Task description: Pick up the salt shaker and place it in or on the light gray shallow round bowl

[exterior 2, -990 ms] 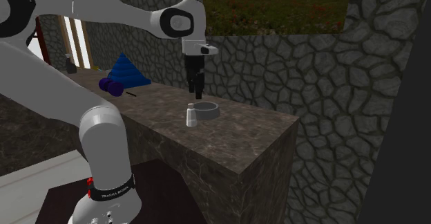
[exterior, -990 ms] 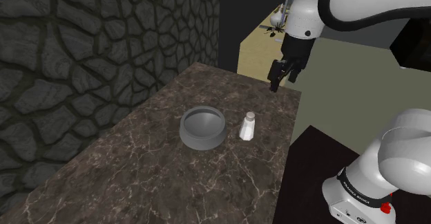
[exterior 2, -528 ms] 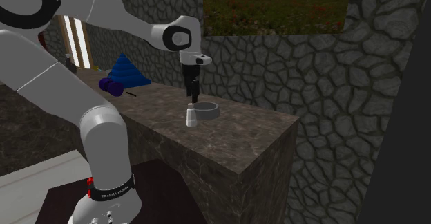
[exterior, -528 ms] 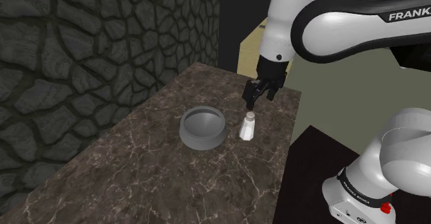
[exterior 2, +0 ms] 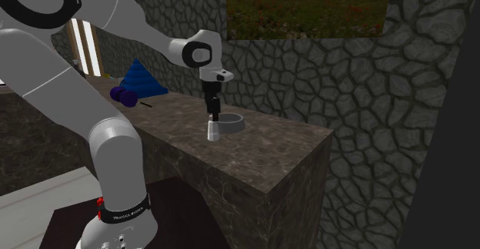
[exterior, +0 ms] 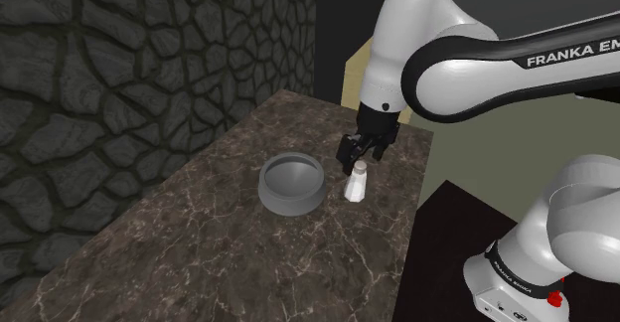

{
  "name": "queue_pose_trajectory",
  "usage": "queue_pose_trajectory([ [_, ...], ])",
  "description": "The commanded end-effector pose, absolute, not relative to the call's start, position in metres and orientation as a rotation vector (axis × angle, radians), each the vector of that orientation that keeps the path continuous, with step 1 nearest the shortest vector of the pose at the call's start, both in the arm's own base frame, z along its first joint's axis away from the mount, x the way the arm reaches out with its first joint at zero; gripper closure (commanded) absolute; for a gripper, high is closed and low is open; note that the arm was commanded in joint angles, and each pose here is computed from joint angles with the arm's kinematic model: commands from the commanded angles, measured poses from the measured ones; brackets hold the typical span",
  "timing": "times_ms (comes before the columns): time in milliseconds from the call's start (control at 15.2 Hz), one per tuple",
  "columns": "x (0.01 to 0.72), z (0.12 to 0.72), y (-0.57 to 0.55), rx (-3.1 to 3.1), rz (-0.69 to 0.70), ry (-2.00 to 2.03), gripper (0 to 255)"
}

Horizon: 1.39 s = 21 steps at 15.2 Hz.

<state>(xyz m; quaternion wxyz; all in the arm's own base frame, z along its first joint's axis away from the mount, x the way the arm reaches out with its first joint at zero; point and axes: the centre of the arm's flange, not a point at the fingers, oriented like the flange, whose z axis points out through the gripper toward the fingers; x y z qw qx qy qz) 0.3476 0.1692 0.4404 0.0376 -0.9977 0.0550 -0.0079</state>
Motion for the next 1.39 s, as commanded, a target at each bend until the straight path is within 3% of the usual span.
queue_pose_trajectory([
  [0, 0.348, 0.427, 0.171, -3.061, -0.025, 0.169, 0],
  [528, 0.348, 0.427, 0.171, -3.061, -0.025, 0.169, 0],
  [594, 0.348, 0.427, 0.171, -3.061, -0.025, 0.169, 255],
  [1320, 0.348, 0.437, 0.171, -3.061, -0.025, 0.169, 255],
])
